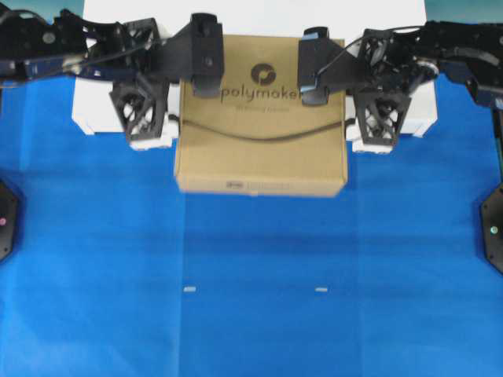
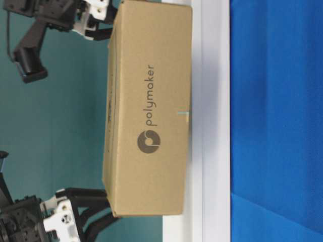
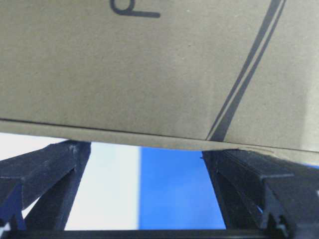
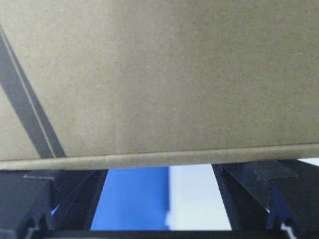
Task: Place the cardboard box on the stand after clamping it between your arms.
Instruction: 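Lift the clamped box and carry it back onto the white stand, then lower the box onto the stand and spread both grippers apart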
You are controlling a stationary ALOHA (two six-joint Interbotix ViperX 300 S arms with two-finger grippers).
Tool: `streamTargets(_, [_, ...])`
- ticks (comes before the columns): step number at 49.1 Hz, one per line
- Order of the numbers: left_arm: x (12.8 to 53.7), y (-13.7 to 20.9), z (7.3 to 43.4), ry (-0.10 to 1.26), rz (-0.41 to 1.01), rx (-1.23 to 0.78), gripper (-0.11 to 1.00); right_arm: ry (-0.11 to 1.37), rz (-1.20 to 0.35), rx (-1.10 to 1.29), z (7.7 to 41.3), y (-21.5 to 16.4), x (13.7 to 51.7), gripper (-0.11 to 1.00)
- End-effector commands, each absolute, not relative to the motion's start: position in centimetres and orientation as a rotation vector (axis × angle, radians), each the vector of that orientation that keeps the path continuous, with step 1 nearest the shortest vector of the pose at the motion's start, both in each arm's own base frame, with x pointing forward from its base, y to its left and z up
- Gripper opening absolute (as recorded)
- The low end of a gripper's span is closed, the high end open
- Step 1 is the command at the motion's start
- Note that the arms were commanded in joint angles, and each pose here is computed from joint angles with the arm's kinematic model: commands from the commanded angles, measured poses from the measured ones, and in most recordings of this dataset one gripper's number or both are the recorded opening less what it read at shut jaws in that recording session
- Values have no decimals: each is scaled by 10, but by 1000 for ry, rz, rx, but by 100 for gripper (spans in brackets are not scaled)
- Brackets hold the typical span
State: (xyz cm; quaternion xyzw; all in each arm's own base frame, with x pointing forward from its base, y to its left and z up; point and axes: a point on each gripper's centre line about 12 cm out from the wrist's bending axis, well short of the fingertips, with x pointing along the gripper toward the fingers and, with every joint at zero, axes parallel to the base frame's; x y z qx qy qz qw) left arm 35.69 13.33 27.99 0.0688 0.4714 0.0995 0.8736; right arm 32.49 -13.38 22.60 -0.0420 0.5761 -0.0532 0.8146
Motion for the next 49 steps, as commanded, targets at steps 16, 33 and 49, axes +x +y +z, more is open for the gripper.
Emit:
streamTargets(16, [392,183,326,799,299,204,87,985,-157,-141,276,-181,371,99])
streamTargets(33, [394,225,320,823,359,204,87,976,-146,-149,274,-220,377,99])
streamTargets(49, [397,244,314,834,382,207,87,1003,-129,-170,264,-248,386,99])
